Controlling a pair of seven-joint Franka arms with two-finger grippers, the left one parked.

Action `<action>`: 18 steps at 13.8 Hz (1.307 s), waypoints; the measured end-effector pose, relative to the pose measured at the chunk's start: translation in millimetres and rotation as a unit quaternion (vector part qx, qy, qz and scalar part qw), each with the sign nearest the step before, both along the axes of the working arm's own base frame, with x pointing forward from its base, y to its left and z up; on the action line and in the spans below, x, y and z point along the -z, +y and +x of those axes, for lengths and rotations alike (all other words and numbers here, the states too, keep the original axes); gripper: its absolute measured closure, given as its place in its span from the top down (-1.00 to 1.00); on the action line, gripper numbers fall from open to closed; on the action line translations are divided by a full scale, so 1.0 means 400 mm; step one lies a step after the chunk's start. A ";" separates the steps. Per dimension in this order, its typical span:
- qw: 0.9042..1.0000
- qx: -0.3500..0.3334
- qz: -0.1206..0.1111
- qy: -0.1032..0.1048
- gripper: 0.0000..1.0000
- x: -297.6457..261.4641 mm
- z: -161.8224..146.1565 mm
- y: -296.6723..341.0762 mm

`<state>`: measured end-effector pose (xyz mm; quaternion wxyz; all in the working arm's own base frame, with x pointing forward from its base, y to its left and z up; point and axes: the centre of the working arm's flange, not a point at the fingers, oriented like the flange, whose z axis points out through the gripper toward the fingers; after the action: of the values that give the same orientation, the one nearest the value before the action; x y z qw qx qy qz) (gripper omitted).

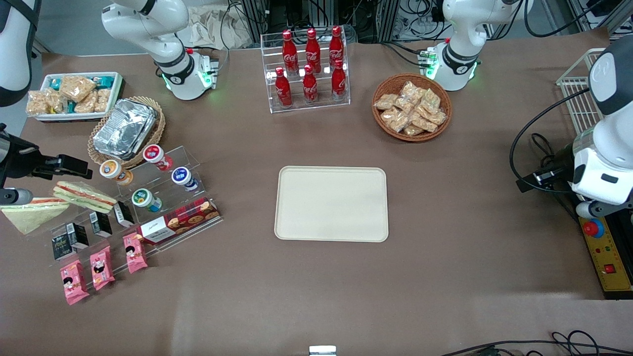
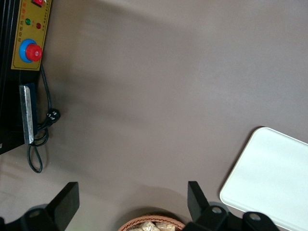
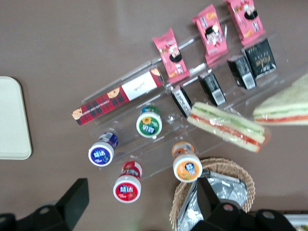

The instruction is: Place sandwich on tray

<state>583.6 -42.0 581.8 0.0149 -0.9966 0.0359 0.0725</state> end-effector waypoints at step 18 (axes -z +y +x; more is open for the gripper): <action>0.905 0.419 -0.064 -0.041 1.00 0.058 -0.046 -0.529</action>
<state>565.1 -253.7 558.5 -0.0182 -0.8904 0.4545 0.0163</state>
